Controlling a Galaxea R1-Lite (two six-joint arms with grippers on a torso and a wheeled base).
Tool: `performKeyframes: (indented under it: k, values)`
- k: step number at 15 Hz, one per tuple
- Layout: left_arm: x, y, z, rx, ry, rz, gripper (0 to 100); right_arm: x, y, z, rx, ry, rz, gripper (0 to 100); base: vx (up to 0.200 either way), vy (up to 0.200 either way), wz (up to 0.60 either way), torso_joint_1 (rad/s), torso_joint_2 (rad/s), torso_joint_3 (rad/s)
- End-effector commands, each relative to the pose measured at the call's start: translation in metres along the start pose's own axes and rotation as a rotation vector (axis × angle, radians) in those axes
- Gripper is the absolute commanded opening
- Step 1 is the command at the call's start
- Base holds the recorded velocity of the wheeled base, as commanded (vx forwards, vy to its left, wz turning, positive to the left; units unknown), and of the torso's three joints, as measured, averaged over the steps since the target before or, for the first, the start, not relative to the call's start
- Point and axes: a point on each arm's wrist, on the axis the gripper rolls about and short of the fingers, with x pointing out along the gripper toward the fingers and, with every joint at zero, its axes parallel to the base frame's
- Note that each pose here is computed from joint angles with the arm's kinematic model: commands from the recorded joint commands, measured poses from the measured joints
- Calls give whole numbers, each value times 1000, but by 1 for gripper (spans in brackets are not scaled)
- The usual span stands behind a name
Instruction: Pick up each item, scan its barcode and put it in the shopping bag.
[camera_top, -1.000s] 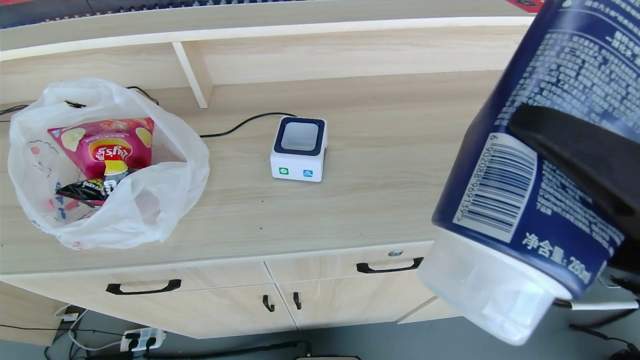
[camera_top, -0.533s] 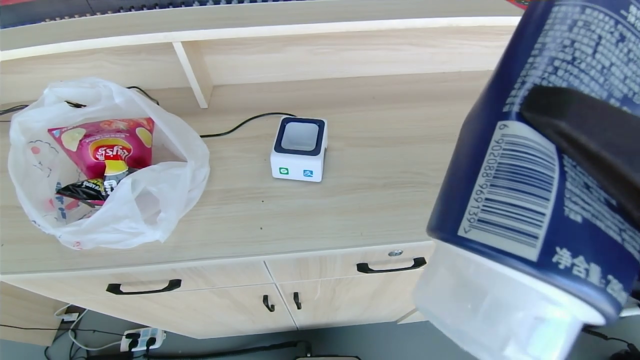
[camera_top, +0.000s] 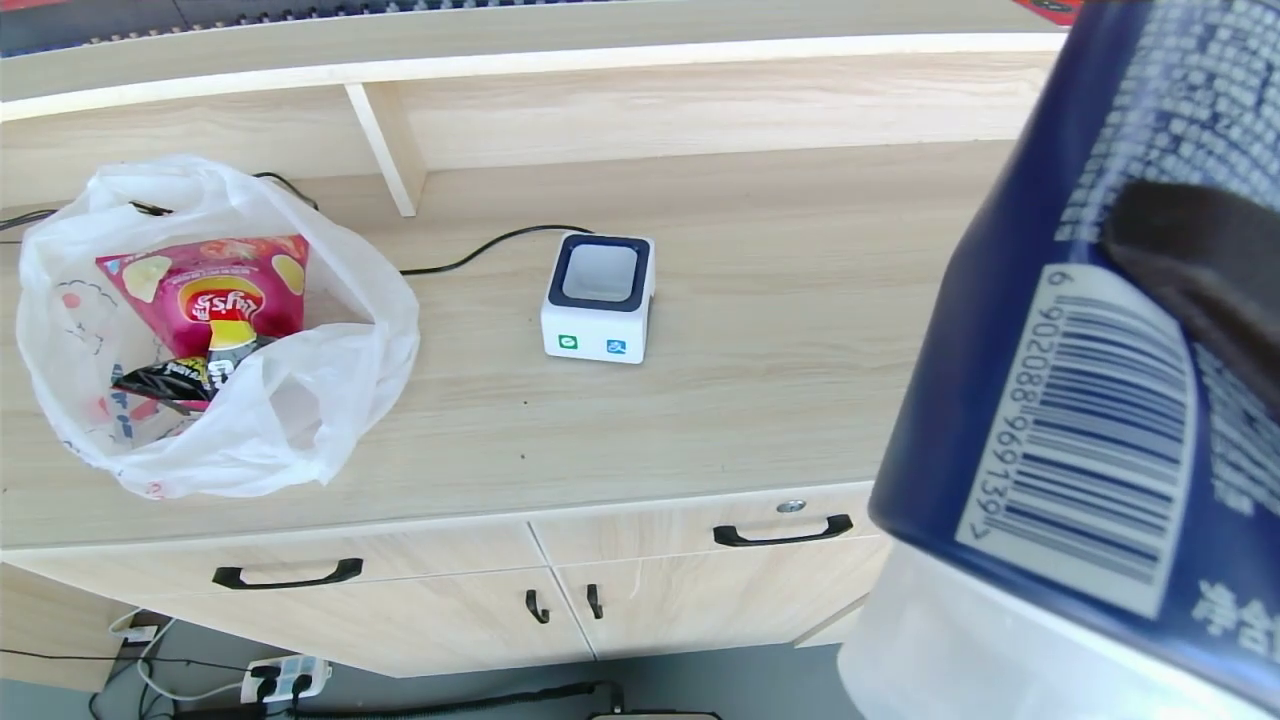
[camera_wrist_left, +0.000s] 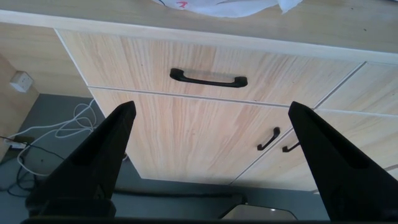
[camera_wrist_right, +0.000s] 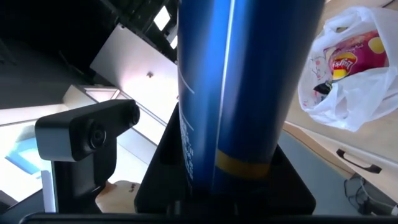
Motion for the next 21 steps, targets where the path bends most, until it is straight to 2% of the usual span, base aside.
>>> performKeyframes:
  k: [1,9,10,11,12,13,16,17,19,20,21]
  values:
    - [0,0,0,0,-2,2,100,1,0,-2,4,8,3,0,0,0,0,0,0,0]
    - [0,0,0,0,-1,1,100,0,0,-1,-25,4,-1,0,0,0,0,0,0,0]
    - [0,0,0,0,-1,1,100,0,-6,-3,-66,18,-56,0,0,0,0,0,0,0]
    - [0,0,0,0,-1,1,100,-4,-20,-1,-156,38,-152,0,0,0,0,0,0,0]
    - [0,0,0,0,-1,-1,100,-8,-38,10,-402,91,-322,0,0,0,0,0,0,0]
    - [0,0,0,-2,-1,1,100,-9,-41,14,-457,89,-365,0,0,0,0,0,0,0]
    - [0,0,0,-2,0,1,100,2,-62,23,-853,98,-678,0,0,0,0,0,0,0]
    - [0,0,0,-2,3,1,100,7,-68,19,-963,132,-749,0,0,0,0,0,0,0]
    - [0,0,0,-3,0,1,100,12,-70,2,-1051,212,-745,0,0,0,0,0,0,0]
    - [0,0,0,-2,0,2,100,14,-73,0,-1056,195,-745,0,0,0,0,0,0,0]
    - [0,0,0,-5,0,2,100,18,-74,3,-1061,138,-753,0,0,0,0,0,0,0]
